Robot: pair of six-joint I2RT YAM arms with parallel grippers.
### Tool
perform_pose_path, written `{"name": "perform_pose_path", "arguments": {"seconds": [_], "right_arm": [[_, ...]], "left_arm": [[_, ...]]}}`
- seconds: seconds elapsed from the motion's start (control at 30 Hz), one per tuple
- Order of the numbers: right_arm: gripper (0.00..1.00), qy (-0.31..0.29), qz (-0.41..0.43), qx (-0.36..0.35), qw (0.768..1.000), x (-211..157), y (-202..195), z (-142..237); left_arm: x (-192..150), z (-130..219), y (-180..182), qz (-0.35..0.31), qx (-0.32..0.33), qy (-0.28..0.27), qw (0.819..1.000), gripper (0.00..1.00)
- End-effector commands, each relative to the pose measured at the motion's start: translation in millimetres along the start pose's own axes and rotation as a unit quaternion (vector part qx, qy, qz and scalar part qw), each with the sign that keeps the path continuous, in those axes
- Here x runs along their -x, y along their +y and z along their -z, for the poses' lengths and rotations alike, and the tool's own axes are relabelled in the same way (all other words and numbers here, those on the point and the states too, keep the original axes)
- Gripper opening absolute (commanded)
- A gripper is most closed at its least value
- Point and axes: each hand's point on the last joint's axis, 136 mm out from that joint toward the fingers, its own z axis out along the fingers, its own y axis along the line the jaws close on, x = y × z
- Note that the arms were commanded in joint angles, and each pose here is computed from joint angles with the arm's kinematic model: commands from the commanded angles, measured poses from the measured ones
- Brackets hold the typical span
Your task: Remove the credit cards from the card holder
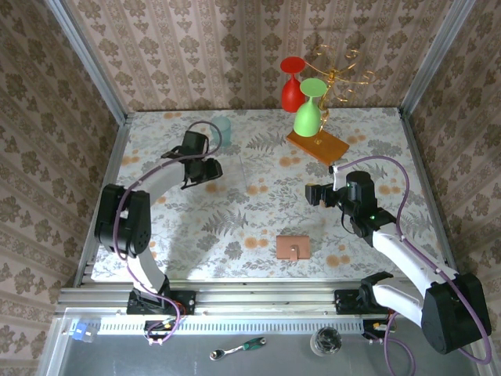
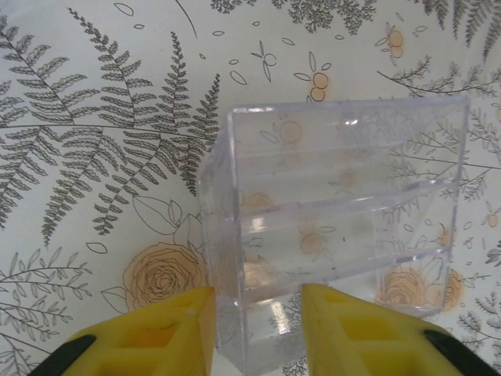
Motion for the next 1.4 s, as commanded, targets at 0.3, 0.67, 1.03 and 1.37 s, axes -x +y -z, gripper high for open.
{"name": "perform_pose_path", "arguments": {"seconds": [0.3, 0.67, 1.03, 1.37], "right_arm": [[1.00, -0.004, 0.002, -0.014, 1.000, 3.9, -2.7, 3.3], [1.00, -0.008, -0.001, -0.012, 1.000, 5.4, -2.1, 3.6], [1.00, -0.012, -0.002, -0.011, 1.000, 6.5, -1.6, 6.1], [1.00, -0.011, -0.003, -0.013, 1.000, 5.6, -2.4, 7.1]], "left_arm": [[-1.8, -11.8, 7.4, -0.006, 0.048, 0.037, 0.998, 0.25], [-2.0, -17.4, 2.3, -0.018, 0.055, 0.047, 0.997, 0.11], [5.5, -17.2, -22.0, -0.052, 0.062, 0.047, 0.996, 0.03], [10.4, -35.1, -73.4, -0.081, 0.047, 0.053, 0.994, 0.03]]}}
